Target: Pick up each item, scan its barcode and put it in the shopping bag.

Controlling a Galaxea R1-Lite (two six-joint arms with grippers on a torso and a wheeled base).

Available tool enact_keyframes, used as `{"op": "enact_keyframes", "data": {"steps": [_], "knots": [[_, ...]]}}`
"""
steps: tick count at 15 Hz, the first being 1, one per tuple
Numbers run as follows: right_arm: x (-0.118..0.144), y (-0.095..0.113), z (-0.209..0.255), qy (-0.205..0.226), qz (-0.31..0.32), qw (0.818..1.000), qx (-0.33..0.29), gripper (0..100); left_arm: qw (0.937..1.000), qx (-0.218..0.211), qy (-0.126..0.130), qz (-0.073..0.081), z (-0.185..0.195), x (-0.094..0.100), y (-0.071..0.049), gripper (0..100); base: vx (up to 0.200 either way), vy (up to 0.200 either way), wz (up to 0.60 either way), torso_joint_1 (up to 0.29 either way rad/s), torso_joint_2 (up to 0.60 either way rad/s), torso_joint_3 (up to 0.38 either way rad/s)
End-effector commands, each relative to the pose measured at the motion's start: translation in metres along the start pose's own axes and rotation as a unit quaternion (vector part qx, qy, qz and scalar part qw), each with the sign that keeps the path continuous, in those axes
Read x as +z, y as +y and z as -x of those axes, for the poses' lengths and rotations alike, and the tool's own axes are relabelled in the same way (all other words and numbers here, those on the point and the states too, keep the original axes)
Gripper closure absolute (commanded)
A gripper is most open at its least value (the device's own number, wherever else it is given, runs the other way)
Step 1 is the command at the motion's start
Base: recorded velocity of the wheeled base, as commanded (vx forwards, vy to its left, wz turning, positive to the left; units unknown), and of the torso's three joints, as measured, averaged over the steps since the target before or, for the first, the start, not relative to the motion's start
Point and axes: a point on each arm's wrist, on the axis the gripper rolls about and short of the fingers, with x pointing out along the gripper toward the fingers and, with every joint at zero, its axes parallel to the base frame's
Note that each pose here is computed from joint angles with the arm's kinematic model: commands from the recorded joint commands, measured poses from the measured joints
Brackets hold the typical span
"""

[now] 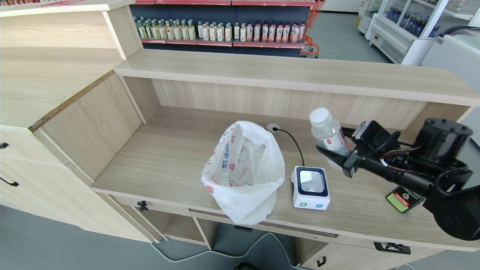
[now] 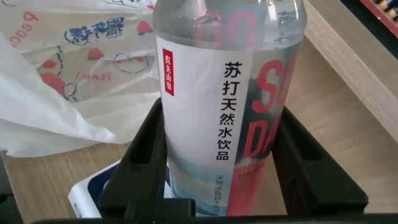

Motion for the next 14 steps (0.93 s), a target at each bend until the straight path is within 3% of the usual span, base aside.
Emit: {"op": "enact_keyframes", "data": {"steps": [1,5,11,14], "knots": [[-0.021,-0.002,-0.01,0.013,0.012,1.0,0.011,100,1.0,0.001,0.001,0.0,0.0,0.0,0.0,0,0.0,0.0,0.0,0.0,0.0,0.0],[-0.039,-0.005,-0.021,-0.023,0.045,0.998,0.045,100,1.0,0.001,0.001,0.0,0.0,0.0,0.0,0,0.0,0.0,0.0,0.0,0.0,0.0],[-0.06,-0.009,-0.059,-0.112,0.064,0.987,0.093,100,1.0,0.001,0.001,0.0,0.0,0.0,0.0,0,0.0,0.0,0.0,0.0,0.0,0.0],[-0.071,-0.002,-0.064,-0.127,0.058,0.983,0.121,100,1.0,0.001,0.001,0.0,0.0,0.0,0.0,0,0.0,0.0,0.0,0.0,0.0,0.0]]}}
